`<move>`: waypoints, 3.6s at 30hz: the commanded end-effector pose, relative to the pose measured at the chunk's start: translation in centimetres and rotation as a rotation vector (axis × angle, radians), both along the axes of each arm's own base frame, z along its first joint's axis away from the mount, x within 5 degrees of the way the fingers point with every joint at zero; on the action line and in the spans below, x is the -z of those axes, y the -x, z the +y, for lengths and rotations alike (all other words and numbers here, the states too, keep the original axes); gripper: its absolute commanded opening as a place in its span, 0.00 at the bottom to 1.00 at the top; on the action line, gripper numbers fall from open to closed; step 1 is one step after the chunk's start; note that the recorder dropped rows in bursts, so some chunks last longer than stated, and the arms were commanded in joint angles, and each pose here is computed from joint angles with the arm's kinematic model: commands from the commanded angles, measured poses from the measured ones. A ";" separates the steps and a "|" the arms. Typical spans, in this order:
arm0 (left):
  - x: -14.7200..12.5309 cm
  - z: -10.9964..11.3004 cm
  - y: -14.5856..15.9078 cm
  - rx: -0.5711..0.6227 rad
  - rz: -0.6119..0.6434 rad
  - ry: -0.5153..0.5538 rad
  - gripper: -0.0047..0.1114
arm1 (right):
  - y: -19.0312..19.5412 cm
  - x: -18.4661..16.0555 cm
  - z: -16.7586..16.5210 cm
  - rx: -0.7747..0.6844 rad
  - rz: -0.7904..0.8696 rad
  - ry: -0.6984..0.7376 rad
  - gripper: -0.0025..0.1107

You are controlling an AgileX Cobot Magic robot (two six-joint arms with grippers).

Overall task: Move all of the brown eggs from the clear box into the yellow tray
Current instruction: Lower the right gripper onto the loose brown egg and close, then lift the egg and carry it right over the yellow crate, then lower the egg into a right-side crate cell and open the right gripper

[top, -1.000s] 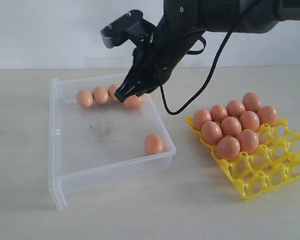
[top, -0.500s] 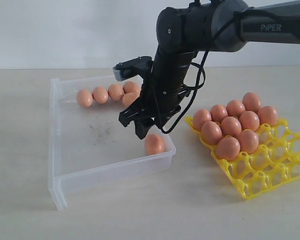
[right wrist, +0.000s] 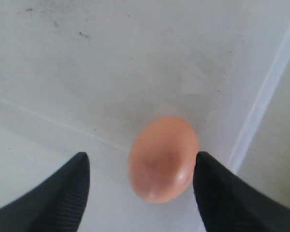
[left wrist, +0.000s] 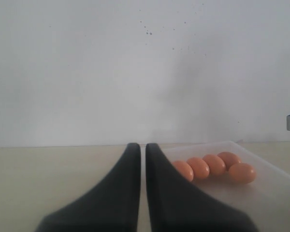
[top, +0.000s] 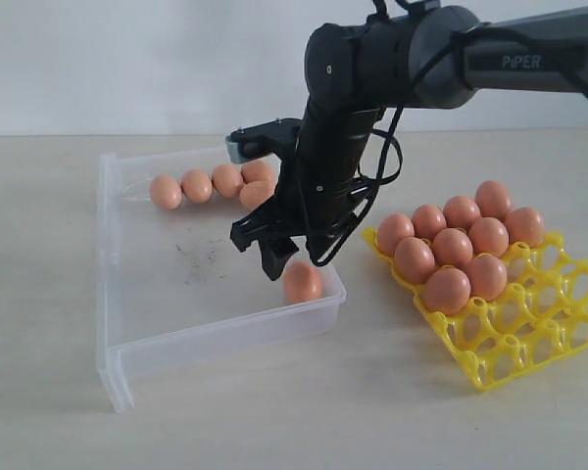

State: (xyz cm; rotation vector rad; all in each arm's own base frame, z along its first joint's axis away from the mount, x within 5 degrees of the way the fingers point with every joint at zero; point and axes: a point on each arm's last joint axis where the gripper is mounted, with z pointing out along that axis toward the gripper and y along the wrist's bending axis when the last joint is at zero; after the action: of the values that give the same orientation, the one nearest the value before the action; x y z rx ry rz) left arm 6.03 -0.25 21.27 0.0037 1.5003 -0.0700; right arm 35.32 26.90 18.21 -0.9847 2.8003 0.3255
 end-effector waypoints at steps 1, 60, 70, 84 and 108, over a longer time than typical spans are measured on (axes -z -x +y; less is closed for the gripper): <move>-0.2 0.0 0.0 -0.002 -0.013 0.001 0.07 | -0.3 1.8 0.0 0.011 0.035 0.026 0.57; -0.2 0.0 0.0 -0.002 -0.013 0.001 0.07 | 13.8 4.5 -24.0 0.541 -1.045 -0.495 0.02; -0.2 0.0 0.0 -0.002 -0.013 0.001 0.07 | 10.7 7.9 -24.2 0.436 -0.952 -0.468 0.02; -0.2 0.0 0.0 -0.002 -0.013 0.001 0.07 | 9.5 8.2 -24.7 0.464 -0.986 -0.429 0.02; -0.2 0.0 0.0 -0.002 -0.013 0.001 0.07 | 8.9 9.0 -24.6 0.467 -0.959 -0.450 0.55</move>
State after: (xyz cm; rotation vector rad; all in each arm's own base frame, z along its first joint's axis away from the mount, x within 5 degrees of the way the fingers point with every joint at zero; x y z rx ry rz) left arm 6.03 -0.25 21.27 0.0037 1.5003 -0.0700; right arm 26.43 2.43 8.56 -0.2154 1.8852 0.3013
